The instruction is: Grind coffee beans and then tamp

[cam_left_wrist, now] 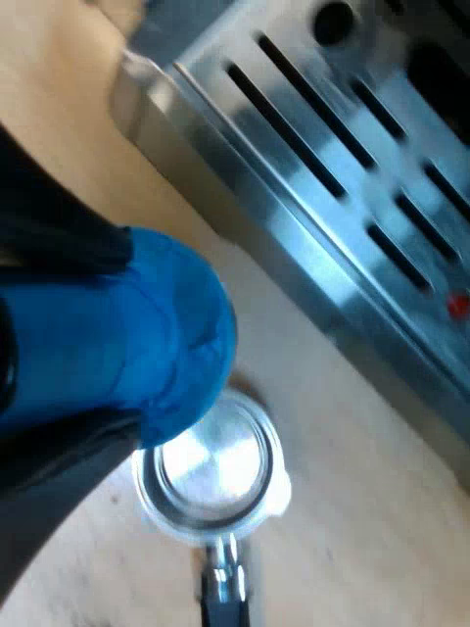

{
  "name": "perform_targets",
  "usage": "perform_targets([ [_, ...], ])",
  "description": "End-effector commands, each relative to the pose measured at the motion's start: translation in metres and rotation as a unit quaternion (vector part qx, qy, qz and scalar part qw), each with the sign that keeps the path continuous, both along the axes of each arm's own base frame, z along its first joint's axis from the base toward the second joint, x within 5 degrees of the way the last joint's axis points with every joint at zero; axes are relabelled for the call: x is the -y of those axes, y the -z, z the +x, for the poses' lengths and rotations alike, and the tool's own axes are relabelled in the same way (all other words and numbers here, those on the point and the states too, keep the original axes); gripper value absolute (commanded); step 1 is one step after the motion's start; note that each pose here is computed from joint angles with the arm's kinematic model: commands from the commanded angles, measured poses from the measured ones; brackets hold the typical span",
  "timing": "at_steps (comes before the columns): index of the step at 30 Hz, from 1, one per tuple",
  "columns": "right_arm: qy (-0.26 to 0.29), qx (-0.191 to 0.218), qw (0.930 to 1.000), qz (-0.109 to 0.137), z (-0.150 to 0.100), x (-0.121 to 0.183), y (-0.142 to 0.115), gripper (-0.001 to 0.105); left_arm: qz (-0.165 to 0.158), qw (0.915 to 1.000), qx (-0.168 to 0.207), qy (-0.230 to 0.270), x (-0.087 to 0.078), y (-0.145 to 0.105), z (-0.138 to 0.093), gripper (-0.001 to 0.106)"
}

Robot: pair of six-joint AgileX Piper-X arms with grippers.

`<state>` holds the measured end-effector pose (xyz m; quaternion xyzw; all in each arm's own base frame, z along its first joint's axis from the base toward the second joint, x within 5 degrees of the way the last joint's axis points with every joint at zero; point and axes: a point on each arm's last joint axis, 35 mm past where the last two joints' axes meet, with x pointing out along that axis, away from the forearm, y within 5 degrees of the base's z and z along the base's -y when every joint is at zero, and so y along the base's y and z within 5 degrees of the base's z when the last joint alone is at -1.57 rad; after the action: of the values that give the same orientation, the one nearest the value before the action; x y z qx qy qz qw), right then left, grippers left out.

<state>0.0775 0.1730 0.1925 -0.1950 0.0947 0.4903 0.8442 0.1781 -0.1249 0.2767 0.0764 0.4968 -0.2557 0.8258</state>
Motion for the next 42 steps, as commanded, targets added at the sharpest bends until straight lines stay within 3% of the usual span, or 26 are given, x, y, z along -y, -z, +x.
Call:
perform_targets([
  [1,-0.009,0.008,0.9999,0.008,0.0,-0.001,-0.004,0.069,0.0,0.9998,-0.004,-0.017,-0.008,-0.003,0.002,0.0],
  [6,-0.009,0.008,0.9999,0.009,0.0,-0.001,-0.004,0.069,0.005,0.9979,-0.014,-0.064,-0.026,-0.002,0.01,0.0],
  [13,-0.014,0.041,0.9982,0.042,0.001,-0.003,-0.013,0.069,0.016,0.9936,-0.048,-0.101,-0.044,0.017,0.01,0.0],
  [24,-0.014,0.038,0.9986,0.034,0.0,-0.003,-0.012,0.069,0.034,0.9896,-0.099,-0.099,-0.046,0.068,0.005,0.0],
  [42,-0.014,0.038,0.9986,0.034,0.0,-0.003,-0.012,0.069,0.042,0.988,-0.112,-0.098,-0.036,0.1,0.03,0.0],
])
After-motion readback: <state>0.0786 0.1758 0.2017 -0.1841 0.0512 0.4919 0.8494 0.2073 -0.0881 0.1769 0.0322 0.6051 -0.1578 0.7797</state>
